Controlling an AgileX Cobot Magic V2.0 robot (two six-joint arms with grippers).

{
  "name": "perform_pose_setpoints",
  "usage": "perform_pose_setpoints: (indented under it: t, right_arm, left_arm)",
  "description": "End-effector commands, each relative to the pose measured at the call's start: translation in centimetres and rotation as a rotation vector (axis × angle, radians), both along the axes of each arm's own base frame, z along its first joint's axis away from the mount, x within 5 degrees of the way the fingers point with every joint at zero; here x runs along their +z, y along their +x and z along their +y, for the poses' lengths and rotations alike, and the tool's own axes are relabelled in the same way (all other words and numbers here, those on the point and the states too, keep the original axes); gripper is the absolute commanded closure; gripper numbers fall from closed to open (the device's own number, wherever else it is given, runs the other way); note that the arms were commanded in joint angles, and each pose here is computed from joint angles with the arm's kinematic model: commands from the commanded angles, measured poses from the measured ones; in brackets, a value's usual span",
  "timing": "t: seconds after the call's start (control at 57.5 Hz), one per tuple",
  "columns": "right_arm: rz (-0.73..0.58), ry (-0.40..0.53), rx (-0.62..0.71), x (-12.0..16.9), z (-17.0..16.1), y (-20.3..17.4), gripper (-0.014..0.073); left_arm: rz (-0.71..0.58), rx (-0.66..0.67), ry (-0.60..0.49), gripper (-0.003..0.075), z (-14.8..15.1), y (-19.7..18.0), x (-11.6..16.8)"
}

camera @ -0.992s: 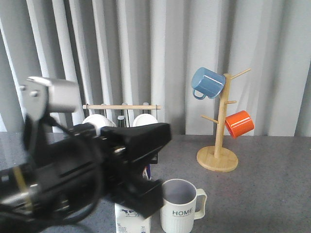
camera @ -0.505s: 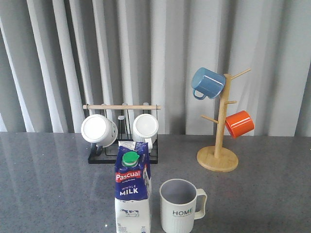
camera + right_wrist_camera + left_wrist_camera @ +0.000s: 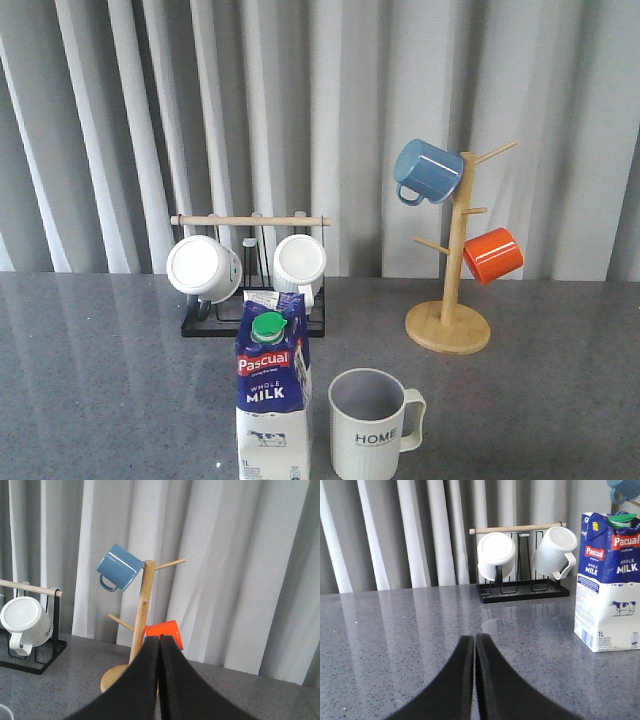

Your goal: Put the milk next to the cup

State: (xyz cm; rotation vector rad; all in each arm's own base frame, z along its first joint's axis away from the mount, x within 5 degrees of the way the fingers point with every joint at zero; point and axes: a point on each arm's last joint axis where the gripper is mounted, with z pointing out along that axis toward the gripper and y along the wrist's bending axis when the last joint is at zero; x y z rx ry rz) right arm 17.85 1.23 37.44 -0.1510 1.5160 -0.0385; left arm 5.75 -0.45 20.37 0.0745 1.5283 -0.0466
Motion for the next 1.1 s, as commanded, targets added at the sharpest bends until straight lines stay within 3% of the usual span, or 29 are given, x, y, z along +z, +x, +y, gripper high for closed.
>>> perform_pose_setpoints:
  t: [0.0,1.079]
  right_arm:
    - [-0.112,0.0,0.006,1.87,-0.01,-0.21,0.0602]
    - [-0.115,0.0,0.006,1.9,-0.01,-0.22,0.0602]
  left_arm:
    - [-0.101,0.024,0.001,0.0727,0.17,-0.39,1.25]
    - [-0.083,0.038,0.001,0.0727,0.24,-0.36,1.11]
